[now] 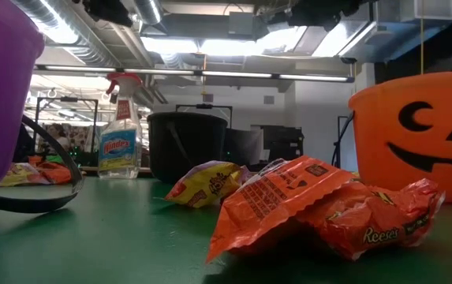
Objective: Sort candy
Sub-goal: Put the orange candy into the orange bucket
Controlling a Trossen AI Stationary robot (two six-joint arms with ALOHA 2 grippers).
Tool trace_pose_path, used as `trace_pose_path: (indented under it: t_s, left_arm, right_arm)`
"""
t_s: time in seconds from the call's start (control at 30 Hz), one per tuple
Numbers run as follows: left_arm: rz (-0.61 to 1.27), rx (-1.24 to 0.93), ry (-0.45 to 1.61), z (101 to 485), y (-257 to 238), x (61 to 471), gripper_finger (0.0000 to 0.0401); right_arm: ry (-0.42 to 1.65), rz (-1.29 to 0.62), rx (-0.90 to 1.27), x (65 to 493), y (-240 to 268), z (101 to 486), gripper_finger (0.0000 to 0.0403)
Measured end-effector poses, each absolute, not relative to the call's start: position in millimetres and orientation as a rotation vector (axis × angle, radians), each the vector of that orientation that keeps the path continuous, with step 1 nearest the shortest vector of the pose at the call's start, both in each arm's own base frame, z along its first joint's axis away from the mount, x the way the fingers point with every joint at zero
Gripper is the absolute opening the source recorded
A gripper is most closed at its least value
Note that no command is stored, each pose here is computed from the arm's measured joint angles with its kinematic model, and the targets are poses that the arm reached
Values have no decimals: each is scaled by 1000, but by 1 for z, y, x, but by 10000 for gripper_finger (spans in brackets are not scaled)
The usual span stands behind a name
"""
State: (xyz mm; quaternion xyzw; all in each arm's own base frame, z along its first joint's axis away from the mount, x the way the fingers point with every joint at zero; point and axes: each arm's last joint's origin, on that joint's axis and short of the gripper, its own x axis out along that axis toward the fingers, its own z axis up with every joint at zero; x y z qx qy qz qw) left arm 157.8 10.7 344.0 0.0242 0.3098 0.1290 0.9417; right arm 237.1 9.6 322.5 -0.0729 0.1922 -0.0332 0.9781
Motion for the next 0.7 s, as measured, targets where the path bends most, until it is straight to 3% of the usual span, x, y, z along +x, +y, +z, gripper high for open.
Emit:
trace_pose_path:
  t_s: [0.43, 0.7]
  left_arm:
    - [361, -62, 1146, 297, 33, 170, 194]
    - [485, -239, 1182, 290, 56, 158, 194]
  right_arm:
    - [386, -61, -177, 237, 10, 323, 184]
    - [392, -56, -201, 237, 10, 322, 184]
